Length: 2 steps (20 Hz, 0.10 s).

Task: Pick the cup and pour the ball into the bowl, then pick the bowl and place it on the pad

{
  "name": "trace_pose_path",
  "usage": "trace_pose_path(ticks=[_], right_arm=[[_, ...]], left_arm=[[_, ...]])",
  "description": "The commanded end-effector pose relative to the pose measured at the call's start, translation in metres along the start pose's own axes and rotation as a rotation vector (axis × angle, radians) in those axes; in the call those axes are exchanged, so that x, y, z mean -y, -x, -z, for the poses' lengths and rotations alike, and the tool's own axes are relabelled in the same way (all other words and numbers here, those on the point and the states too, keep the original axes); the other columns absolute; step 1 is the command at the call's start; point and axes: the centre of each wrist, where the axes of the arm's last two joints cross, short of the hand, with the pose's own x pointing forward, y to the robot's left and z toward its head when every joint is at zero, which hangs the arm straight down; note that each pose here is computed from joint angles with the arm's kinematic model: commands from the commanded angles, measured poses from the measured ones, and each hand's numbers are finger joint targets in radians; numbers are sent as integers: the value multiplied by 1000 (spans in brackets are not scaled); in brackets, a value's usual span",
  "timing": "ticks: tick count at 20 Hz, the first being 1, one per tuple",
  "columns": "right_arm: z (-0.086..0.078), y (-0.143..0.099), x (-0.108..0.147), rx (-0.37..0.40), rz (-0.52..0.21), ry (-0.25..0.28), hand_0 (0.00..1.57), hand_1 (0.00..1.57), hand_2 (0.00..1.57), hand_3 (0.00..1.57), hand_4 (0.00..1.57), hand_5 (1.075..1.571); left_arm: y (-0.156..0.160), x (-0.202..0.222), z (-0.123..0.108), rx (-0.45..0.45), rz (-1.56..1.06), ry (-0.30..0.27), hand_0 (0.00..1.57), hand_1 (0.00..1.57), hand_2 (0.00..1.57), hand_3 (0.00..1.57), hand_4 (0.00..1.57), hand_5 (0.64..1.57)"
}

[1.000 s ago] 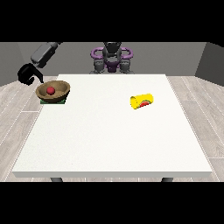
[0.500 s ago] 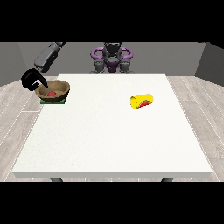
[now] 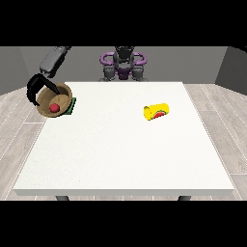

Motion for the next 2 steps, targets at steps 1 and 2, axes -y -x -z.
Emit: trace_pose_path(ticks=[1, 2], right_arm=[[0, -5, 26, -72, -86, -57, 0, 0, 0, 0, 0, 1383], [0, -33, -6, -19, -89, -78, 0, 0, 0, 0, 200, 1375]], left_arm=[[30, 18, -11, -116, -9, 5, 0, 0, 0, 0, 1190, 1569], [55, 3, -28, -149, 2, -43, 0, 0, 0, 0, 1190, 1569]])
